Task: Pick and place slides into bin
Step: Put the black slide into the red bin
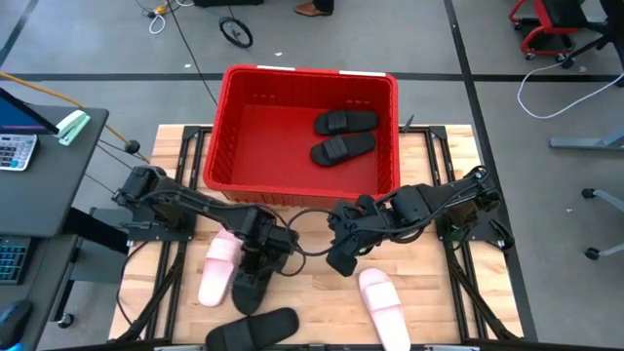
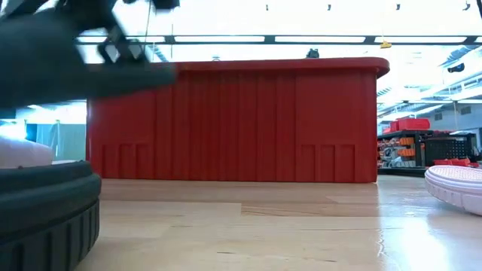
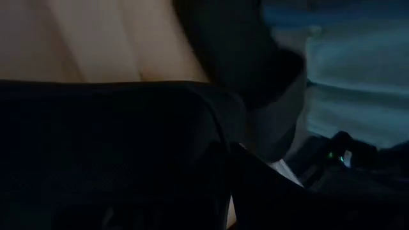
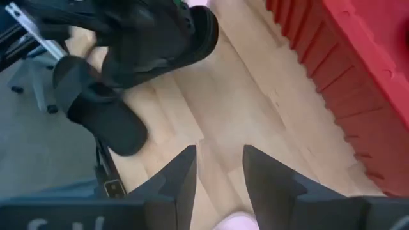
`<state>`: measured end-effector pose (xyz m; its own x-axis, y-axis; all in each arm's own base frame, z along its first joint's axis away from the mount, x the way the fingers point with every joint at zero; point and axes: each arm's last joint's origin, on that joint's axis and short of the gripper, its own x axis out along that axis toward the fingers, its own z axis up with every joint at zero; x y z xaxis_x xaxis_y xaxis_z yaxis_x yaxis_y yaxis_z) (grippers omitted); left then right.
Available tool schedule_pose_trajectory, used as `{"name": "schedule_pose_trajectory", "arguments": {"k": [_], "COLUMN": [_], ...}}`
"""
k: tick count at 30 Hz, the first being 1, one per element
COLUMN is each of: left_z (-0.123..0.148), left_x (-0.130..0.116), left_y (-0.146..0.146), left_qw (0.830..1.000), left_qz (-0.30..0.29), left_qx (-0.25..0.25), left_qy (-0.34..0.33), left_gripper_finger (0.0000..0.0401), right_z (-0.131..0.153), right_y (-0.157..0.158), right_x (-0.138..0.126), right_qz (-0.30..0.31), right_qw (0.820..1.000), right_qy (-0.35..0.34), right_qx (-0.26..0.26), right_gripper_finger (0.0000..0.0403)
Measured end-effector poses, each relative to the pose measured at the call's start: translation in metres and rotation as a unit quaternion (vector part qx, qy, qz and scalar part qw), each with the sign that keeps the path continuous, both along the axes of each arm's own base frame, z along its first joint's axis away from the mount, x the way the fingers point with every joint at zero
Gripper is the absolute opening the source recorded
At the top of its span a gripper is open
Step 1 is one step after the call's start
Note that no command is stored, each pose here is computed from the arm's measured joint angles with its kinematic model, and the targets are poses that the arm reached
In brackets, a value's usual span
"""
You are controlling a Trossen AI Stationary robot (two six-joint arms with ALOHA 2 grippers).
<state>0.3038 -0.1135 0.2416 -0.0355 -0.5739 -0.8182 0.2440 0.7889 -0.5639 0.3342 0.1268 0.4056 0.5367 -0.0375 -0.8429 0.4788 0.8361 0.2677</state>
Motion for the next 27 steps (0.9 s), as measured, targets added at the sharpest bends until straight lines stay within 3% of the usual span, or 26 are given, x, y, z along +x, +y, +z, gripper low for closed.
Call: {"name": "schedule_pose_trajectory", "arguments": {"k": [6, 12, 15, 19, 22, 27], "left_z": [0.088, 0.176, 0.212, 0.253, 0.268, 0.276], "left_x": [0.004, -0.011, -0.022, -0.032, -0.035, -0.039], "left_y": [-0.005, -0.001, 0.011, 0.027, 0.044, 0.085], "left_qw": [0.995, 0.969, 0.943, 0.897, 0.854, 0.799], "left_qz": [0.007, 0.041, 0.110, 0.210, 0.292, 0.415], "left_qx": [0.053, 0.112, 0.155, 0.164, 0.164, 0.189], "left_qy": [-0.089, -0.218, -0.274, -0.353, -0.397, -0.393], "left_gripper_finger": [0.0013, 0.0013, 0.0013, 0.0012, 0.0012, 0.0012], "right_z": [0.001, 0.004, 0.004, 0.004, 0.004, 0.008], "right_y": [0.004, 0.023, 0.033, 0.043, 0.047, 0.046], "right_x": [0.000, -0.005, -0.010, -0.016, -0.018, -0.020], "right_qz": [-0.023, 0.000, 0.014, 0.006, 0.002, -0.015], "right_qw": [0.999, 0.999, 0.999, 0.999, 0.999, 0.998], "right_qy": [-0.010, -0.031, -0.028, -0.036, -0.044, -0.064], "right_qx": [0.021, 0.035, 0.035, 0.028, 0.015, -0.010], "right_gripper_finger": [0.0134, 0.0134, 0.0134, 0.0134, 0.0134, 0.0134]}}
